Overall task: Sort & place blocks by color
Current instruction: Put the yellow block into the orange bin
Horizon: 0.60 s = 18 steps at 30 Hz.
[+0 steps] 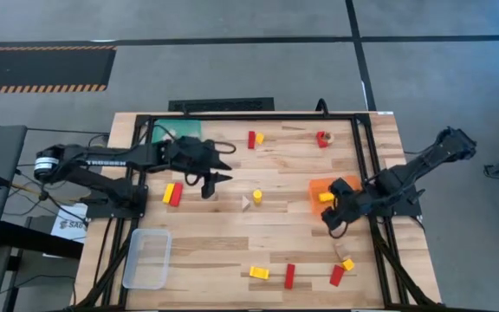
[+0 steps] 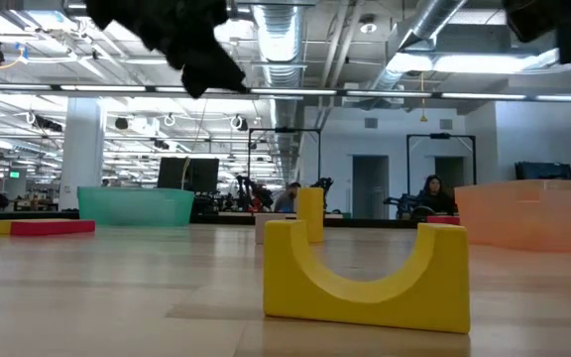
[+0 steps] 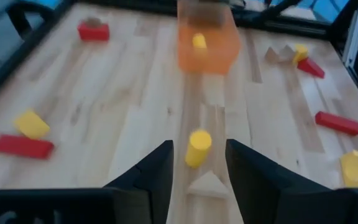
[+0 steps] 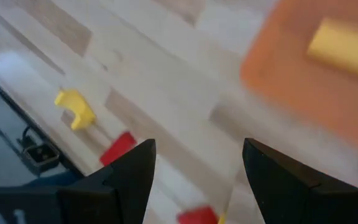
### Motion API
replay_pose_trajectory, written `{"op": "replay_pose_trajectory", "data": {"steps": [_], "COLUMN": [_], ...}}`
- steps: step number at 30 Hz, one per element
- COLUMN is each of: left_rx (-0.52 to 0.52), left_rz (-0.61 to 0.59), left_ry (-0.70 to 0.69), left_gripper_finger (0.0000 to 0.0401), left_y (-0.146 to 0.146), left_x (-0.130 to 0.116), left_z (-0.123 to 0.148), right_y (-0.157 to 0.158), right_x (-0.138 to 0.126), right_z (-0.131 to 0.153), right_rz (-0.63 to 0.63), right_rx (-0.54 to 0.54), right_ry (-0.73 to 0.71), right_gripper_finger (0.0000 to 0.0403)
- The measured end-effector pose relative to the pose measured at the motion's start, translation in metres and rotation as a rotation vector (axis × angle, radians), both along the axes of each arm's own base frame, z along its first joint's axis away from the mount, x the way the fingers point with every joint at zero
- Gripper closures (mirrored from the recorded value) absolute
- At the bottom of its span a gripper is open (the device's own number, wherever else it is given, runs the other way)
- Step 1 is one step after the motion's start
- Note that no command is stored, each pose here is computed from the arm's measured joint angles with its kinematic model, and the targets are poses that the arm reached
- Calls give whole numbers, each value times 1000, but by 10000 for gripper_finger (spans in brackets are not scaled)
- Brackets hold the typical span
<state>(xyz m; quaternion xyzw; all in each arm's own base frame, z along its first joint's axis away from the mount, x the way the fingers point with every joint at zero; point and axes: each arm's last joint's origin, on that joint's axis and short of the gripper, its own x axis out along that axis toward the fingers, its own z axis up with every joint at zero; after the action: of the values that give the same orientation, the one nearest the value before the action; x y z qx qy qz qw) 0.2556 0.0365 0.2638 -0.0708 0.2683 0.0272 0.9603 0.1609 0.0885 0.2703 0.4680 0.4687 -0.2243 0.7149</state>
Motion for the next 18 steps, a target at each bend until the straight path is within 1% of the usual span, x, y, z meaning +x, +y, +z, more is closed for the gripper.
{"op": "replay_pose_trajectory", "data": {"steps": [4,8,10,13,18], "left_rx": [-68,-86,-85,-76,-65], "left_rz": [31,29,29,27,18], "left_ry": [-13,-27,-41,-32,-33], "left_gripper_finger": [263,262,262,262,262], "left_y": [-4,-7,-7,-7,-7], "left_x": [-2,-3,-3,-3,-3], "left_z": [-22,-29,-28,-29,-29], "right_y": [16,37,43,48,55], "right_x": [-1,4,7,11,18], "right_z": [-16,-38,-48,-60,-76], "right_rz": [-26,20,-8,-60,-28], "right_rx": [98,165,167,149,122], "right_ry": [149,322,394,457,517], "right_gripper_finger": [139,139,139,139,139]}}
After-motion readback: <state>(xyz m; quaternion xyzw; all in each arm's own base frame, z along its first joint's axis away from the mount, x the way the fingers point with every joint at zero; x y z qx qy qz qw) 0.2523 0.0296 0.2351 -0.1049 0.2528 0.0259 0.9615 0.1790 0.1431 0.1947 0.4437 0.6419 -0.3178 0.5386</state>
